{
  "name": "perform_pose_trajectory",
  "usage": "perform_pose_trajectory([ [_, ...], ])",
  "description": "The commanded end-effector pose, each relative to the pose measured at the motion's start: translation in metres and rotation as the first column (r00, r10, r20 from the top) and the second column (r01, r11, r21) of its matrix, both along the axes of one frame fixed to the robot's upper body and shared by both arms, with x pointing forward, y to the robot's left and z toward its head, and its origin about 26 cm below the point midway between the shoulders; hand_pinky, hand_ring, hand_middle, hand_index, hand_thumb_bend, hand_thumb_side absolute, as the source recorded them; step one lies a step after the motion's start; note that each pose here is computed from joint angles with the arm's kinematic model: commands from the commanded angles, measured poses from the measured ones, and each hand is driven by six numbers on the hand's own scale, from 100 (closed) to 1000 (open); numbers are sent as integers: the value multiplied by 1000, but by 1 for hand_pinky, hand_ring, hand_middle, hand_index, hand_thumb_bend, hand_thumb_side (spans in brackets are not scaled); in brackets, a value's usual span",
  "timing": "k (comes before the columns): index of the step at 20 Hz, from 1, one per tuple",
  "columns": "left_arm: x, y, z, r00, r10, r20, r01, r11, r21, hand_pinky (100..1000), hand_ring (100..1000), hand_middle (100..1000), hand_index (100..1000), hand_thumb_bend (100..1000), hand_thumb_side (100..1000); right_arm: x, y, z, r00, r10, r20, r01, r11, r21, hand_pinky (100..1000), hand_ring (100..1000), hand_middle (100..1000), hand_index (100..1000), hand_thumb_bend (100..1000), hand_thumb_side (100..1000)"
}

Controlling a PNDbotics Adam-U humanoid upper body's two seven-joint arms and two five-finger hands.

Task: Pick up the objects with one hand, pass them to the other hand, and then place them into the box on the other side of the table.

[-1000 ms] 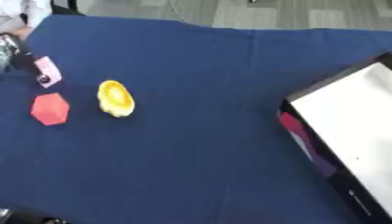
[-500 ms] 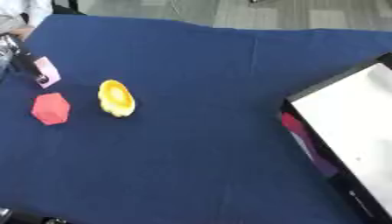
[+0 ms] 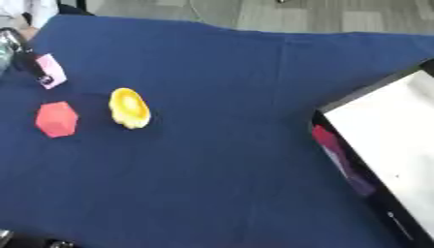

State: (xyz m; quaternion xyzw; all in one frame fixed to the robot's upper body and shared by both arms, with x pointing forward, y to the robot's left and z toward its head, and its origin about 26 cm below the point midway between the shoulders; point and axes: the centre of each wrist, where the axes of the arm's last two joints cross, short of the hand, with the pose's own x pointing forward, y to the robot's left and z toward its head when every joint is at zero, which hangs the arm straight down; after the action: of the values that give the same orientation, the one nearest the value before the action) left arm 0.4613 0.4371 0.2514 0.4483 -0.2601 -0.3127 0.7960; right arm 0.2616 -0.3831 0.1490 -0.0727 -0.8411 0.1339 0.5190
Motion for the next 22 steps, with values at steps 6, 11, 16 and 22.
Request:
perform_pose_trajectory([
  [6, -11, -4, 43, 994, -45, 95, 47, 999, -23, 799, 774, 681, 542, 231, 100, -2, -4, 11, 1000, 10, 29, -9, 1000, -25, 1000, 1000, 1000, 1000, 100, 551],
  [11, -16, -20, 53, 976, -148, 157, 148, 989, 15, 786, 781, 670, 537, 203, 100, -2, -4, 13, 999, 17, 39, -16, 1000, -23, 1000, 1000, 1000, 1000, 100, 542],
  [16, -23, -39, 56, 943, -256, 212, 250, 967, 55, 780, 777, 669, 548, 194, 100, -1, -4, 20, 998, 33, 58, -31, 999, -26, 1000, 1000, 1000, 1000, 100, 525],
  [22, -32, -62, 50, 901, -347, 261, 335, 938, 90, 773, 772, 665, 549, 179, 100, 0, -4, 29, 995, 58, 84, -56, 998, -29, 1000, 1000, 1000, 1000, 100, 506],
])
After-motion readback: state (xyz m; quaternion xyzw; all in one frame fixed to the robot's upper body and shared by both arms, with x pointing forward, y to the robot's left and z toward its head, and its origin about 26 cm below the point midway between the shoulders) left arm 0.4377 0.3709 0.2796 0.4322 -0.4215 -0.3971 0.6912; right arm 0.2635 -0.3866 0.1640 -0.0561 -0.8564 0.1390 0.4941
